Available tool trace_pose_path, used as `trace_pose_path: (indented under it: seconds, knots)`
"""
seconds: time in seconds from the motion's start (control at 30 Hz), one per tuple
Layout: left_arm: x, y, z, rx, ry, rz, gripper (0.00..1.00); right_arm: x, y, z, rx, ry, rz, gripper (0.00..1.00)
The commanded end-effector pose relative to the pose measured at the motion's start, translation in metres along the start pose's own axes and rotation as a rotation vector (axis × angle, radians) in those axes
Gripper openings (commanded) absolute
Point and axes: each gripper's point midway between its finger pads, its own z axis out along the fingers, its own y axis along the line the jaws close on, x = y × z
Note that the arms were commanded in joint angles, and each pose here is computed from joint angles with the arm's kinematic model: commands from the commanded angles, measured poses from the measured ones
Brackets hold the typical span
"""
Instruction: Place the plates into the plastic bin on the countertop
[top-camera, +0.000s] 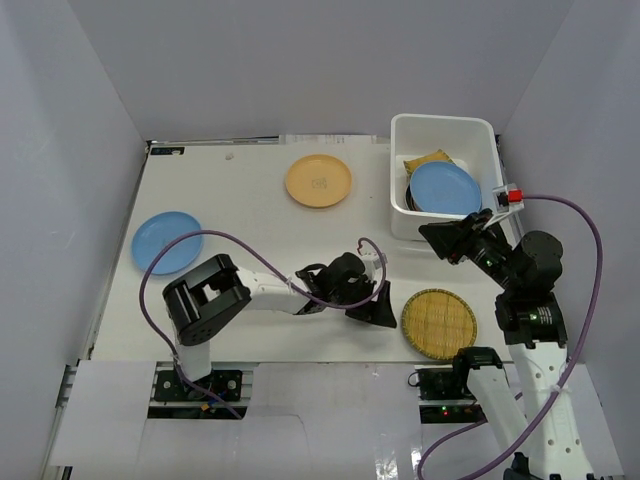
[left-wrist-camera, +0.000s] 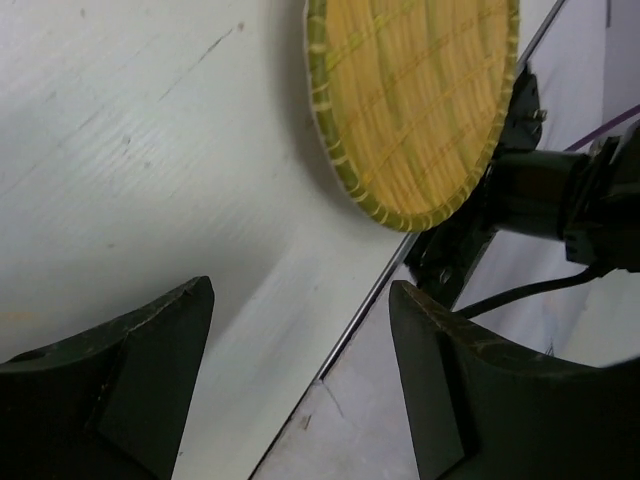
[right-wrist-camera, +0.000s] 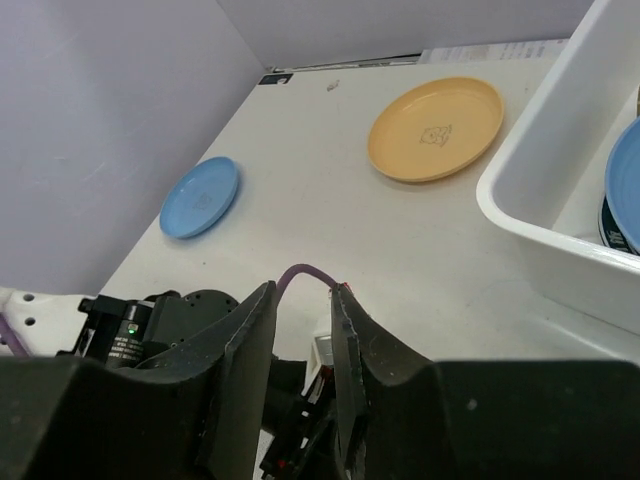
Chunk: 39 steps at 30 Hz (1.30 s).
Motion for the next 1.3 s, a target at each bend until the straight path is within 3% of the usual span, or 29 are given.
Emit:
trace_pose_path:
  seconds: [0.0,0.2,0.37,0.4,0.5,0.53,0.57,0.77,0.83,0.87,0.9,0.93,1.07,1.23,1.27]
  knots:
    - [-0.029,-0.035,0.009,0.135,-0.076,0.036,0.83,0.004,0.011,-0.008,-0.041,0.0,-0.046,0.35]
    - [-0.018,-0.013,0.059,0.113,0.02,-0.019,0.81,0.02,0.007,-0.011,-0.037,0.019,-0.01,0.35]
    - [-0.012,0.003,0.087,0.1,0.059,-0.044,0.61,0.023,0.004,-0.012,-0.025,0.019,-0.006,0.35]
    - [-0.012,0.003,0.088,0.103,0.059,-0.045,0.43,0.024,0.004,-0.011,-0.027,0.021,-0.004,0.35]
    - [-0.014,0.006,0.081,0.082,0.038,-0.041,0.09,0.023,0.004,-0.01,-0.029,0.028,-0.005,0.35]
    - [-0.017,0.008,0.076,0.069,0.021,-0.038,0.0,0.021,0.005,-0.01,-0.029,0.025,-0.012,0.35]
    - [-0.02,0.01,0.068,0.062,0.007,-0.034,0.0,0.02,0.006,-0.01,-0.03,0.026,-0.012,0.35]
    - [-0.034,0.008,-0.037,0.018,-0.143,-0.023,0.0,0.003,0.019,-0.006,-0.078,0.008,-0.01,0.39]
    - [-0.054,-0.008,-0.093,0.016,-0.275,0.009,0.0,-0.004,0.02,-0.005,-0.075,-0.008,-0.018,0.39]
    - [-0.057,0.007,-0.115,-0.053,-0.303,-0.015,0.0,-0.005,0.018,-0.002,-0.072,-0.005,-0.013,0.41]
    - [-0.078,-0.003,-0.156,-0.068,-0.442,-0.003,0.0,-0.01,0.023,-0.001,-0.085,-0.018,-0.018,0.42]
    - [-0.085,0.023,-0.183,-0.179,-0.496,-0.048,0.0,-0.012,0.024,0.002,-0.092,-0.015,-0.009,0.43]
    - [-0.121,0.034,-0.299,-0.334,-0.814,-0.08,0.0,-0.01,0.024,0.021,-0.104,0.005,0.004,0.44]
    - [-0.151,-0.021,-0.42,-0.354,-1.158,-0.033,0.0,0.048,0.039,0.084,-0.096,0.123,0.017,0.46]
    - [-0.155,-0.03,-0.434,-0.344,-1.201,-0.02,0.0,0.073,0.073,0.091,-0.163,0.175,-0.004,0.46]
